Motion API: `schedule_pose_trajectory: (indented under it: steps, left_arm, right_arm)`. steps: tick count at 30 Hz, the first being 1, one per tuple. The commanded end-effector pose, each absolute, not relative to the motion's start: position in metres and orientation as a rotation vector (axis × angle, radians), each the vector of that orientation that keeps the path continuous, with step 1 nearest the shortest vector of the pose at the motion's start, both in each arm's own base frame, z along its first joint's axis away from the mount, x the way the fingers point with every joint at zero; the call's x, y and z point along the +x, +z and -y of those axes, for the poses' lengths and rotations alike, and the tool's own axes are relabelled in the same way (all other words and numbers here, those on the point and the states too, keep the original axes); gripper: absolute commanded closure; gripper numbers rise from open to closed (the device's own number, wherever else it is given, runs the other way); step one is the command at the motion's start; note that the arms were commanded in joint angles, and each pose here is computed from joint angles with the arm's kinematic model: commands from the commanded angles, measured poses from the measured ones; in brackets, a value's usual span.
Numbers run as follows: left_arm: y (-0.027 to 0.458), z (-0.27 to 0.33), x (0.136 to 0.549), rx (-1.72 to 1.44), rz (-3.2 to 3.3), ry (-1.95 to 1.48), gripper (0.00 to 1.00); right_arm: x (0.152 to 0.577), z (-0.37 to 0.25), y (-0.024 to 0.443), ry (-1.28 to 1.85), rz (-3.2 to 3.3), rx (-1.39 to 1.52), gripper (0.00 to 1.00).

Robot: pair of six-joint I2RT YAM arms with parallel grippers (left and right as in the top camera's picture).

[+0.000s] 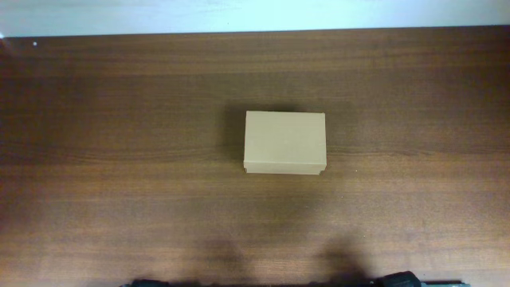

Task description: Pack container

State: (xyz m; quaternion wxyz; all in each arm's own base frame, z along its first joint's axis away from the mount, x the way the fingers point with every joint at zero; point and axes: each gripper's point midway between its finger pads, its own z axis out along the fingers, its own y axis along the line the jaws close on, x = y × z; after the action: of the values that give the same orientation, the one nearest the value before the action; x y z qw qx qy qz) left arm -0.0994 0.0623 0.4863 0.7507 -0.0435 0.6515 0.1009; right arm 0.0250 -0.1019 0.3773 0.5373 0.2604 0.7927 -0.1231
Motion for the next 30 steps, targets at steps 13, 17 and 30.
schedule_pose_trajectory:
  steps: [13, 17, 30]
  left_arm:
    - [0.42, -0.082, -0.117, -0.213, -1.449, 0.278, 0.0]
    - [0.394, -0.081, -0.103, -0.226, -1.511, 0.267, 0.01]
    - [0.32, -0.092, 0.004, -0.439, -1.821, 0.345, 0.01]
  right_arm:
    - [0.006, 0.093, 0.335, -0.247, -1.906, 0.577, 0.01]
    - [0.007, 0.093, 0.321, -0.265, -1.929, 0.555, 0.01]
    - [0.067, 0.076, 0.274, -0.323, -2.082, 0.4, 0.01]
